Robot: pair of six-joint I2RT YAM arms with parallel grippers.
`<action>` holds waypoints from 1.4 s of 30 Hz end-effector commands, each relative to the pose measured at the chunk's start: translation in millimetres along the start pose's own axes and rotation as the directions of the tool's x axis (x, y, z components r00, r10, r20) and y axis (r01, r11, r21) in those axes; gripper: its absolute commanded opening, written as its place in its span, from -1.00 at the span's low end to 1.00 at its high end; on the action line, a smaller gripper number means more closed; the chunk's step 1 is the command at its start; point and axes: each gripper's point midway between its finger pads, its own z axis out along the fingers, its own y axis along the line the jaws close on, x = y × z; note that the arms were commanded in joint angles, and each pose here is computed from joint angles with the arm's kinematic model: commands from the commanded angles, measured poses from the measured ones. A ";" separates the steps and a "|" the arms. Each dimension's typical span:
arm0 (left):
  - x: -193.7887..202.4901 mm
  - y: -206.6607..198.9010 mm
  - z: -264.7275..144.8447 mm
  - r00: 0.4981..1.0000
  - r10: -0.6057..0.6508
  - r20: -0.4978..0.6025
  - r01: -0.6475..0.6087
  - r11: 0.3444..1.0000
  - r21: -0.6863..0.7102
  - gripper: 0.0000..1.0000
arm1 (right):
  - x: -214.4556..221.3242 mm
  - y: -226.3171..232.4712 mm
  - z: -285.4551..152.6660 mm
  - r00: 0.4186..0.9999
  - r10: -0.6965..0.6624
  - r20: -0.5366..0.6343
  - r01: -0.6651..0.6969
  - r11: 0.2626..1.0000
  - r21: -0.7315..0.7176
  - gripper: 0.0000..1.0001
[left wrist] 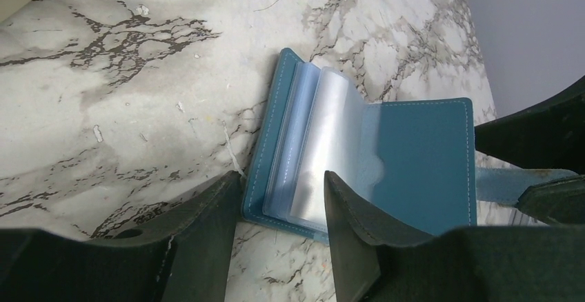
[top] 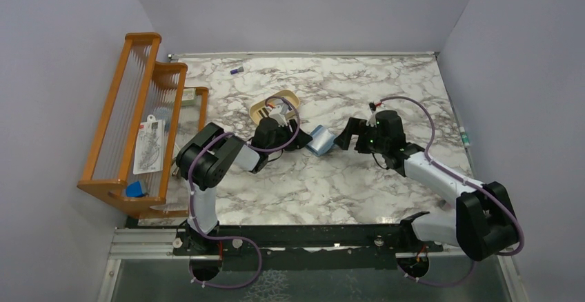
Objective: Take the credit cards out of the card holder
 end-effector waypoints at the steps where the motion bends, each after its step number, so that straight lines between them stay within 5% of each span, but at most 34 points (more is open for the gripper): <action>1: 0.0 6.8 4.7 1.000 0.017 -0.004 -0.017 1.000 -0.006 -0.05 | -5.6 6.1 -2.4 0.999 0.004 0.035 -0.002 0.999 -0.039 1.00; 11: 6.3 4.6 5.3 1.000 -0.016 -0.027 0.016 1.000 0.013 -0.32 | -4.2 9.9 0.8 1.000 0.008 0.028 -0.007 0.998 -0.065 1.00; 12: 6.0 3.6 5.3 0.999 -0.019 -0.027 0.020 1.000 0.017 -0.39 | -3.5 9.6 1.0 1.000 0.008 0.026 -0.006 0.998 -0.066 1.00; 13: 6.9 -0.2 4.2 0.999 -0.034 -0.030 0.036 0.999 0.036 -0.69 | -2.2 10.2 1.4 1.000 0.007 0.024 -0.005 0.997 -0.072 1.00; 17: 7.3 -5.9 2.3 0.998 -0.053 -0.030 0.055 0.996 0.063 -1.00 | -1.8 11.3 1.2 1.000 0.005 0.025 -0.003 0.997 -0.080 1.00; 26: 4.6 -13.5 -2.2 0.998 -0.063 -0.022 0.064 0.994 0.090 -1.00 | 1.5 12.7 1.9 1.000 0.006 0.024 -0.004 0.995 -0.098 1.00; 35: -5.2 -4.6 -4.9 0.999 -0.048 0.009 0.048 0.997 0.065 -0.65 | -10.8 27.3 6.5 1.000 0.018 0.016 -0.015 0.989 -0.147 1.00; 42: -10.7 -5.7 -1.1 0.999 -0.041 0.017 0.040 0.998 0.057 -0.64 | -24.8 24.2 22.5 0.998 -0.031 -0.051 0.031 0.999 -0.009 1.00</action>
